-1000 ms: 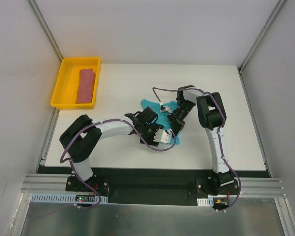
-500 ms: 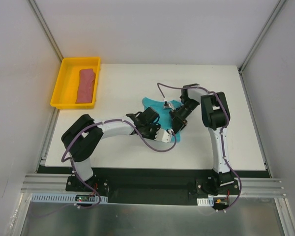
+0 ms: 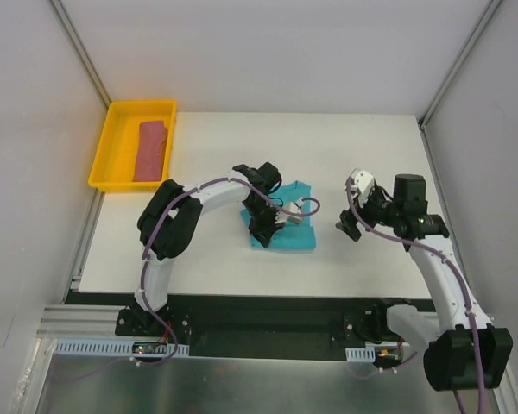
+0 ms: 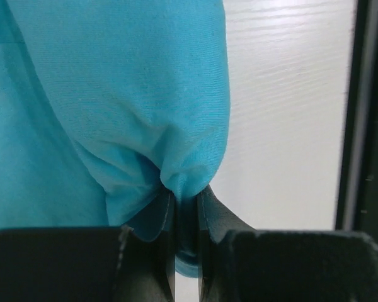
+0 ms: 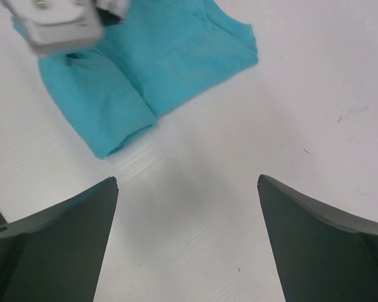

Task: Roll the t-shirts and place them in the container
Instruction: Roll the T-shirt to the center of the board.

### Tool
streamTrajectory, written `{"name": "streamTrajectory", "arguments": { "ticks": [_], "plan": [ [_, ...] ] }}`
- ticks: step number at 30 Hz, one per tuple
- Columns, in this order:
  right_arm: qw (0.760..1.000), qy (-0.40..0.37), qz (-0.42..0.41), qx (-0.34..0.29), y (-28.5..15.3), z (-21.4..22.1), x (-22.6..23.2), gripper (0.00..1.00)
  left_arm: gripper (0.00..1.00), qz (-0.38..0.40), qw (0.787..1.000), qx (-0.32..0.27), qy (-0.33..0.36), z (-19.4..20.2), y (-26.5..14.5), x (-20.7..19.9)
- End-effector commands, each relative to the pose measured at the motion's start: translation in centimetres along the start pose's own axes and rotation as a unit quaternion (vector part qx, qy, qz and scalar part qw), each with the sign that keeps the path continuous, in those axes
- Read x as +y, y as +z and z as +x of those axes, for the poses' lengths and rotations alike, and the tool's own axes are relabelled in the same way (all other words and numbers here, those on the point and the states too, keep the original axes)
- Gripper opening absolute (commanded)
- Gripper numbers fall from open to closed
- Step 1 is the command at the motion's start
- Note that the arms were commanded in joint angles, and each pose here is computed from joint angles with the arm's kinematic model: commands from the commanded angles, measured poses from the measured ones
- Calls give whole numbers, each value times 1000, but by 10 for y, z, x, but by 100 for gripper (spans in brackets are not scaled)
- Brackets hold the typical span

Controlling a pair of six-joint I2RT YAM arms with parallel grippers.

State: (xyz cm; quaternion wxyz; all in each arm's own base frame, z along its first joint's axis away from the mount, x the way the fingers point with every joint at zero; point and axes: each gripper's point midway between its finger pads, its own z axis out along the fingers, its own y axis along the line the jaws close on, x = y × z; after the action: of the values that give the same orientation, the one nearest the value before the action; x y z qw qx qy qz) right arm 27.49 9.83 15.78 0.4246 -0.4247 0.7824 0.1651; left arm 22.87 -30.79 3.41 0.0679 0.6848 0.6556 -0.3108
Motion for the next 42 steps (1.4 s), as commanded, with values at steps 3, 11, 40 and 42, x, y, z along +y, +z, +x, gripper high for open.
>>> {"name": "streamTrajectory", "arguments": {
  "ticks": [3,11,40,42],
  "plan": [
    [987,-120,-110,3,26,0,58,96,0,154,972,-57,-169,-6,-13,-36],
    [953,-265,-142,-26,63,3,94,96,0,195,952,-87,-217,-14,-17,-24],
    [891,-261,-343,144,92,32,130,18,0,241,908,-151,-307,-12,-38,-27],
    [869,-225,-404,175,60,40,148,14,0,256,892,-147,-342,-12,-42,-35]
  ]
}}
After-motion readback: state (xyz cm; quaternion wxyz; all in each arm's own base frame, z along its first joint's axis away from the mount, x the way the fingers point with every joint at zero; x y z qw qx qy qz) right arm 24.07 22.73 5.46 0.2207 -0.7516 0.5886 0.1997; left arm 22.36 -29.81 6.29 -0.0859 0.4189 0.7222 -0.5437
